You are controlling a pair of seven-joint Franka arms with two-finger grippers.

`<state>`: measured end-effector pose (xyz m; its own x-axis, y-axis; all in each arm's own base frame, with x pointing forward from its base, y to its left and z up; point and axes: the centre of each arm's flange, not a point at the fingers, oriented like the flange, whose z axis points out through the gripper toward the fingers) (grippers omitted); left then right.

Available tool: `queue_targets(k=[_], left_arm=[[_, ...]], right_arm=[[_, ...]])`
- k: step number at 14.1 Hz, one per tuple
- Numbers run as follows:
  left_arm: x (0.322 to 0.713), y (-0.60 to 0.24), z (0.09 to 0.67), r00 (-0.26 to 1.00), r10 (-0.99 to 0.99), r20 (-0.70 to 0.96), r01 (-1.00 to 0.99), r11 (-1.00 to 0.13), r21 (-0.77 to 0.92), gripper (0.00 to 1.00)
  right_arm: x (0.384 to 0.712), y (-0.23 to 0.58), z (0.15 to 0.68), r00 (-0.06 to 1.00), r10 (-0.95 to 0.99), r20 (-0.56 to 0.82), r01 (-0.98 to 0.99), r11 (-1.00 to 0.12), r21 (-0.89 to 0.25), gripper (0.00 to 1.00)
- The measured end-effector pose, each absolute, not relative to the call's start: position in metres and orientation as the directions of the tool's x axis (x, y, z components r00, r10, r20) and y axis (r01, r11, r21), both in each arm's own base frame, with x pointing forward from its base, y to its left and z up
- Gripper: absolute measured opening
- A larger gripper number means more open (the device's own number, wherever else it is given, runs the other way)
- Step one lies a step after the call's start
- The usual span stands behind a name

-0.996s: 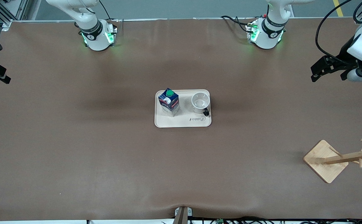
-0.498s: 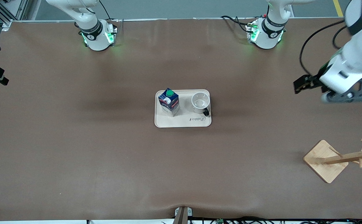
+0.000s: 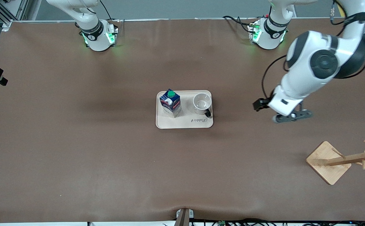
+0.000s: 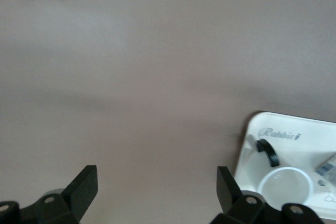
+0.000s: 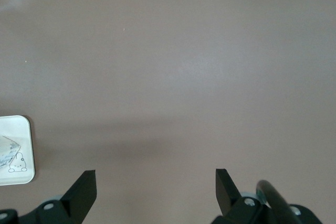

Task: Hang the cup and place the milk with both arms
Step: 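Move the left gripper over the white mug on the tray, then grasp the white mug rim with the left gripper and lift it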

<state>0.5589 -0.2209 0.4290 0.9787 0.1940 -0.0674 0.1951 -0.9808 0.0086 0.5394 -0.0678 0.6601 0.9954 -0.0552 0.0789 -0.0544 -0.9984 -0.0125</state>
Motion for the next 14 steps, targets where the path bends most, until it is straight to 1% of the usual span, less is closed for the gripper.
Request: queue_targets(k=[6,9,12,14], left_arm=[[0.518,-0.322,0.387,0.953,0.295,-0.069,0.297,-0.954,0.032,1.00],[0.504,-0.348,0.355,0.931,0.356,-0.080,0.360,-0.932,0.044,1.00],[0.488,-0.372,0.317,0.914,0.399,-0.074,0.400,-0.917,-0.005,1.00],[0.479,-0.385,0.295,0.908,0.411,-0.084,0.411,-0.911,-0.024,0.97]], right_arm=[[0.535,-0.067,0.663,0.997,-0.055,0.053,-0.054,-0.998,-0.014,1.00],[0.535,-0.067,0.663,0.997,-0.055,0.055,-0.054,-0.998,-0.014,1.00],[0.540,-0.068,0.665,0.995,-0.055,0.085,-0.055,-0.998,-0.012,1.00],[0.545,-0.069,0.662,0.993,-0.056,0.102,-0.055,-0.998,-0.010,1.00]])
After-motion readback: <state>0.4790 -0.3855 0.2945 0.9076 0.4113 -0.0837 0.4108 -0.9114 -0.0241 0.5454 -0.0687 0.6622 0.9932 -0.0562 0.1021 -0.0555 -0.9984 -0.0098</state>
